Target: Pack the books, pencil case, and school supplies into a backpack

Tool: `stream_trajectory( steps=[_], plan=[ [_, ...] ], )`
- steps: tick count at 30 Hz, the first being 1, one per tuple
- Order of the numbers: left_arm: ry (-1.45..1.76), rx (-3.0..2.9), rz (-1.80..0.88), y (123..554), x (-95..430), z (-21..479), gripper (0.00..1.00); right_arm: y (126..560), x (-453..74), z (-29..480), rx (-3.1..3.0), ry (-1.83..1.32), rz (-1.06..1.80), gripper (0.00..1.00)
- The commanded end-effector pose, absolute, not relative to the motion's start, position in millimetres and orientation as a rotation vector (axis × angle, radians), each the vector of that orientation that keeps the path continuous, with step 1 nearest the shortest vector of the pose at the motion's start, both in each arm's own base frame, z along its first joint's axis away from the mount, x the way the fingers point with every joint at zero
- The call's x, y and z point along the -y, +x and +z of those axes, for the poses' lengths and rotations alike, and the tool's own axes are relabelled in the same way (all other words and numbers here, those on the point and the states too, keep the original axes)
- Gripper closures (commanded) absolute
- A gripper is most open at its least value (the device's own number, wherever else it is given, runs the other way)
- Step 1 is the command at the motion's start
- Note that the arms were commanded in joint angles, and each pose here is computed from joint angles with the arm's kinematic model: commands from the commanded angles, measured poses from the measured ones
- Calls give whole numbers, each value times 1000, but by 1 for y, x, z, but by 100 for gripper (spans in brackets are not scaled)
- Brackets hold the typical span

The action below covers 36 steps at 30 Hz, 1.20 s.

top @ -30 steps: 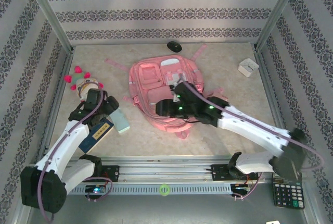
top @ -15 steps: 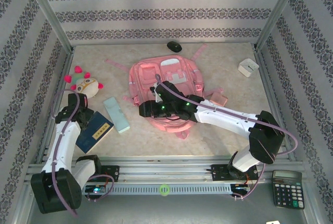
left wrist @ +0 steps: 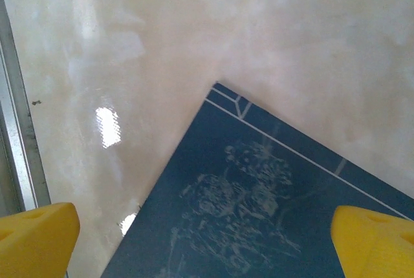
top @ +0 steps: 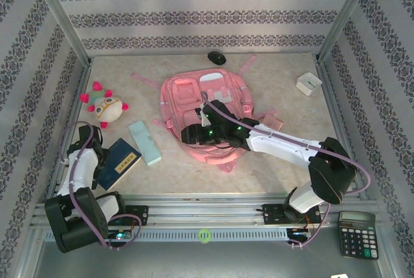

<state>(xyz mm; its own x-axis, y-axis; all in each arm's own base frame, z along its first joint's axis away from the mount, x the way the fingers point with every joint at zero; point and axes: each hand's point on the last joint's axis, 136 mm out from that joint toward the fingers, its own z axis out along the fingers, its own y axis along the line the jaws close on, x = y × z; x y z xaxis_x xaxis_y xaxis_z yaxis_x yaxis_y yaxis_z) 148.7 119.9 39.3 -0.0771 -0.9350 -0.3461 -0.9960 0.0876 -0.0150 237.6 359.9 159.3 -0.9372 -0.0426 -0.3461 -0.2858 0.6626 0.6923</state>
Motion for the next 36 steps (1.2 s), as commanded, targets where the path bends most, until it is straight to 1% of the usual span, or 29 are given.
stream_trajectory(
  steps=[1, 6, 7, 9, 14, 17, 24, 28, 31, 33, 36],
  plan=[
    [-1946, -2113, 302, 151, -122, 27, 1, 237, -358, 172, -2523, -295, 1184, 39],
    [-1931, -2156, 201, 162, -114, 16, 0, 237, -358, 172, -2517, -296, 1185, 39],
    [-1923, -2169, 148, 167, -110, 13, 0, 236, -359, 172, -2514, -301, 1190, 39],
    [-1904, -2198, -48, 182, -92, 4, 3, 232, -366, 176, -2491, -334, 1222, 40],
    [-1848, -2236, -265, 194, -68, 5, 5, 228, -380, 178, -2482, -349, 1252, 39],
    [-1812, -2283, -350, 196, -50, 8, 5, 227, -396, 185, -2465, -375, 1289, 39],
    [-1696, -2359, -429, 192, -2, 23, 5, 223, -432, 185, -2492, -330, 1368, 40],
    [-1644, -2381, -470, 190, 11, 31, 5, 219, -441, 175, -2541, -263, 1372, 40],
    [-1551, -2429, -490, 191, 23, 42, 5, 219, -441, 159, -2598, -154, 1351, 40],
    [-1463, -2463, -461, 191, 26, 53, 5, 218, -444, 153, -2623, -87, 1381, 40],
    [-1346, -2479, -353, 193, 16, 71, 4, 213, -451, 146, -2656, 10, 1418, 39]
  ],
)
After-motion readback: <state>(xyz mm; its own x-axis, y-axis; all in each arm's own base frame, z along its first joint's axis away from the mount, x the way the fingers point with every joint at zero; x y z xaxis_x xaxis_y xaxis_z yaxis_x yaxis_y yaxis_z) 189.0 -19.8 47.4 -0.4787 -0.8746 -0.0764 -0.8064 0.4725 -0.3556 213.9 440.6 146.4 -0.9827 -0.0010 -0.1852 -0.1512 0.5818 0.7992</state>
